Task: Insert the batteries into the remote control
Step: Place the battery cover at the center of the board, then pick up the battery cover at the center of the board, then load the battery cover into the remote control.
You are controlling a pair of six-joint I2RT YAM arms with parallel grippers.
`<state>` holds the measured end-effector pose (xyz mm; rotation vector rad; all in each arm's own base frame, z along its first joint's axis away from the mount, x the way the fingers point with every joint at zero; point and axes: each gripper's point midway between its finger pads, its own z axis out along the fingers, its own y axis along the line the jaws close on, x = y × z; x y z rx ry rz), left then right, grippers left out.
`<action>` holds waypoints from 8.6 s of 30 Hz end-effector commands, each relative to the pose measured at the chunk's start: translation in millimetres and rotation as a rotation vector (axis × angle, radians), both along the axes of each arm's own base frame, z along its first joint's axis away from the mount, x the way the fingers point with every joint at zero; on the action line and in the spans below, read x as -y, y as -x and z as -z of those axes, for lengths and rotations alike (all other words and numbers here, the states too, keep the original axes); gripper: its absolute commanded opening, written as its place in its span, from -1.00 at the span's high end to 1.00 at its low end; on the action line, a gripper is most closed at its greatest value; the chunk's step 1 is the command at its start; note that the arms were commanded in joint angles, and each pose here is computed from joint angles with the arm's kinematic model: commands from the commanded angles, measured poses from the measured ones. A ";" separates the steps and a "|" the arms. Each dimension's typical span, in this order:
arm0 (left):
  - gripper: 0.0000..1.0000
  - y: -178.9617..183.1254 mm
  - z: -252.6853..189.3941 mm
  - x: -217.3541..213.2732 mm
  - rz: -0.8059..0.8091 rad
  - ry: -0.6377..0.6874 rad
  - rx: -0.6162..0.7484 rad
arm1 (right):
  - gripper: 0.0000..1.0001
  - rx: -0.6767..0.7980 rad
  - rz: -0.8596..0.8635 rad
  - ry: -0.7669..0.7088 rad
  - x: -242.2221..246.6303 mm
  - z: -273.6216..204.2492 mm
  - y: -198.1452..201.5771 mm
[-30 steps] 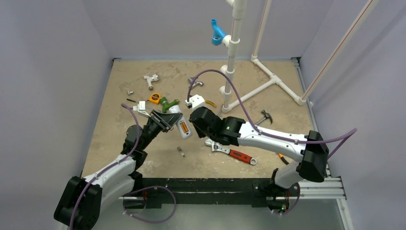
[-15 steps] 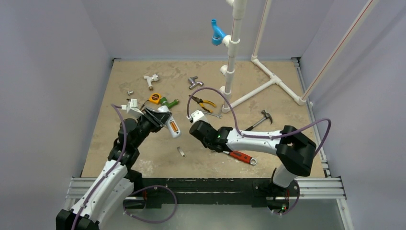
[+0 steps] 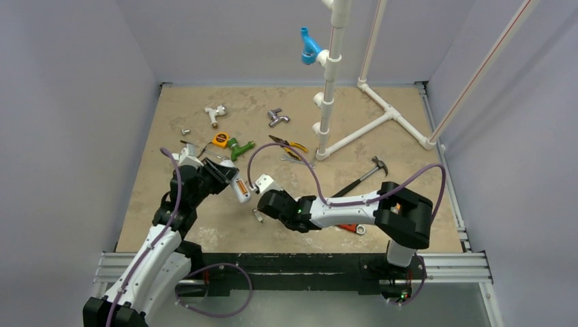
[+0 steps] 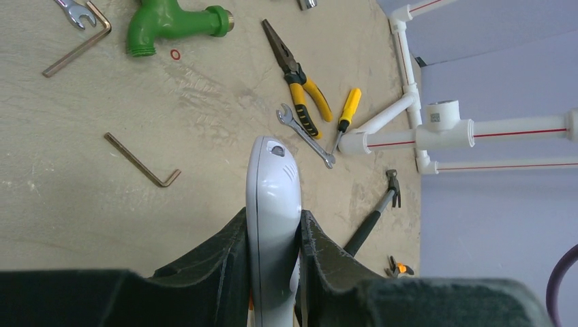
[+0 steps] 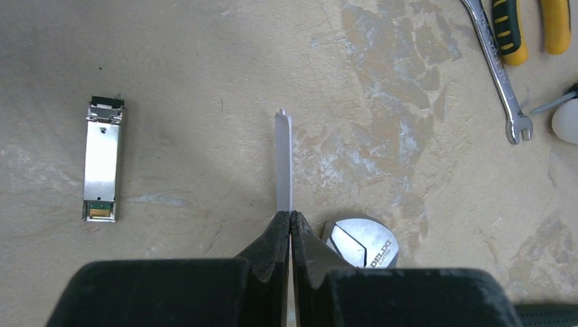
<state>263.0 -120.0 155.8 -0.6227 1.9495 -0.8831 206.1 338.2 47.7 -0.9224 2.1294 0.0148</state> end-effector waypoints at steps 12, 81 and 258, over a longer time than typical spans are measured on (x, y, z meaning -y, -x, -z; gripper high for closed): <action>1.00 -9.4 -27.6 -3.1 -0.011 -0.002 0.078 | 1.00 0.080 -0.070 0.072 -15.2 -0.7 11.4; 1.00 -9.6 -26.9 -1.6 0.000 0.020 0.074 | 0.35 -0.348 -0.400 -0.072 -0.4 30.2 1.1; 1.00 -27.4 -57.0 66.2 0.117 0.308 0.424 | 0.66 -0.283 0.016 -0.472 -60.2 -151.3 -26.4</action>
